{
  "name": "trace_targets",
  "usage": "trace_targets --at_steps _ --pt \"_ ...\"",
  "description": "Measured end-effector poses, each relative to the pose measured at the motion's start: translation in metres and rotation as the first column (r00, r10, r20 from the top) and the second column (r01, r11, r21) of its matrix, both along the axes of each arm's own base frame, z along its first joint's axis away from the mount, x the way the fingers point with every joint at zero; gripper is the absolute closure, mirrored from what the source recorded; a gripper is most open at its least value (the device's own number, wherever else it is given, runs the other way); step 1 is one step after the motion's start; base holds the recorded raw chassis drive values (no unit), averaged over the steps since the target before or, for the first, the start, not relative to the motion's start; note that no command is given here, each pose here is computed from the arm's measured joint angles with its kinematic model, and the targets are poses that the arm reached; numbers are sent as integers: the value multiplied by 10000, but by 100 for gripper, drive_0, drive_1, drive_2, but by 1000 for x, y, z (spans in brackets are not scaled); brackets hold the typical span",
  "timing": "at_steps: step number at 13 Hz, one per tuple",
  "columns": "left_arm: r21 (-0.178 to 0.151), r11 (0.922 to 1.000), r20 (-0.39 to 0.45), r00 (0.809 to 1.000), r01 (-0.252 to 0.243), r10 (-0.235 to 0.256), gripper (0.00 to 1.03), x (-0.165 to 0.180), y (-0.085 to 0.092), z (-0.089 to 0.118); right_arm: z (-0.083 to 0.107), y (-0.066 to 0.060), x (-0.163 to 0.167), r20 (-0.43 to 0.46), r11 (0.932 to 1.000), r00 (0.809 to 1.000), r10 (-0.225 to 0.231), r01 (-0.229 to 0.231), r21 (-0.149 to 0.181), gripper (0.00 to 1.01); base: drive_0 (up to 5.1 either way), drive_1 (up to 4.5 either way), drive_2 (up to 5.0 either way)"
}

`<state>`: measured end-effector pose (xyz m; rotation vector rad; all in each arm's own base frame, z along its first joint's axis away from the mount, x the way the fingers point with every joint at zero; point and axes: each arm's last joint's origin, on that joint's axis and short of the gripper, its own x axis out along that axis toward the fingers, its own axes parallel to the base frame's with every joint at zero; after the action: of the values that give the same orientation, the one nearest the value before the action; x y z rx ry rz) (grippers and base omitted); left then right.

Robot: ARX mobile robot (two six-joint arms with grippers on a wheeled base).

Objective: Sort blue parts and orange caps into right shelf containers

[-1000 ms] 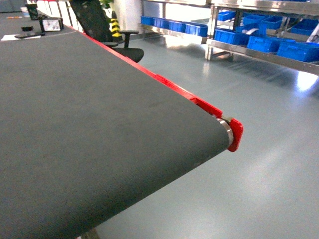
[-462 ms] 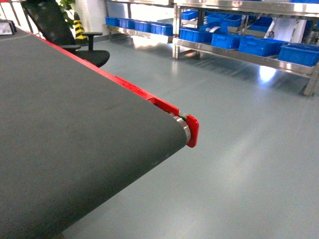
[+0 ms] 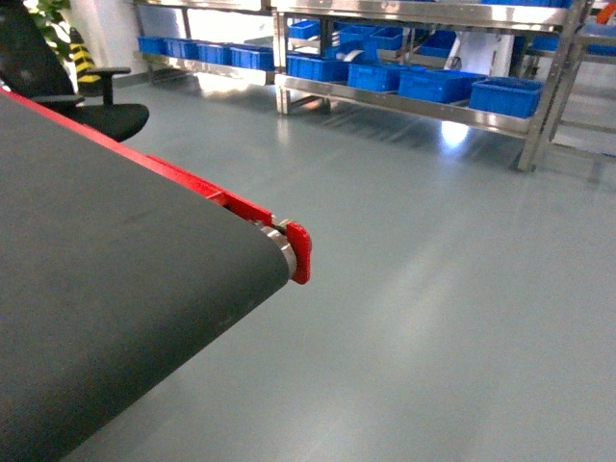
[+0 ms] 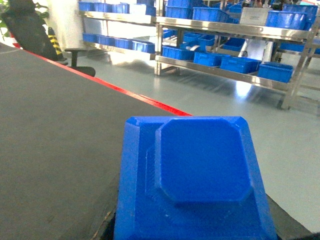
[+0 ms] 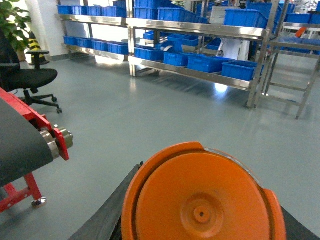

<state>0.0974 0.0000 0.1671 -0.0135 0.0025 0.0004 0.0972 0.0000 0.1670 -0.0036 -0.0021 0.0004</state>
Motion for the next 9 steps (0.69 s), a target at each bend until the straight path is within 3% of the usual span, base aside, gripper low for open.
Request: trace_targets --at_steps 9 --pt "0 10000 0 10000 0 0 59 0 0 0 0 0 0 0 10000 10000 0 0 0 56 -153 -153 -153"
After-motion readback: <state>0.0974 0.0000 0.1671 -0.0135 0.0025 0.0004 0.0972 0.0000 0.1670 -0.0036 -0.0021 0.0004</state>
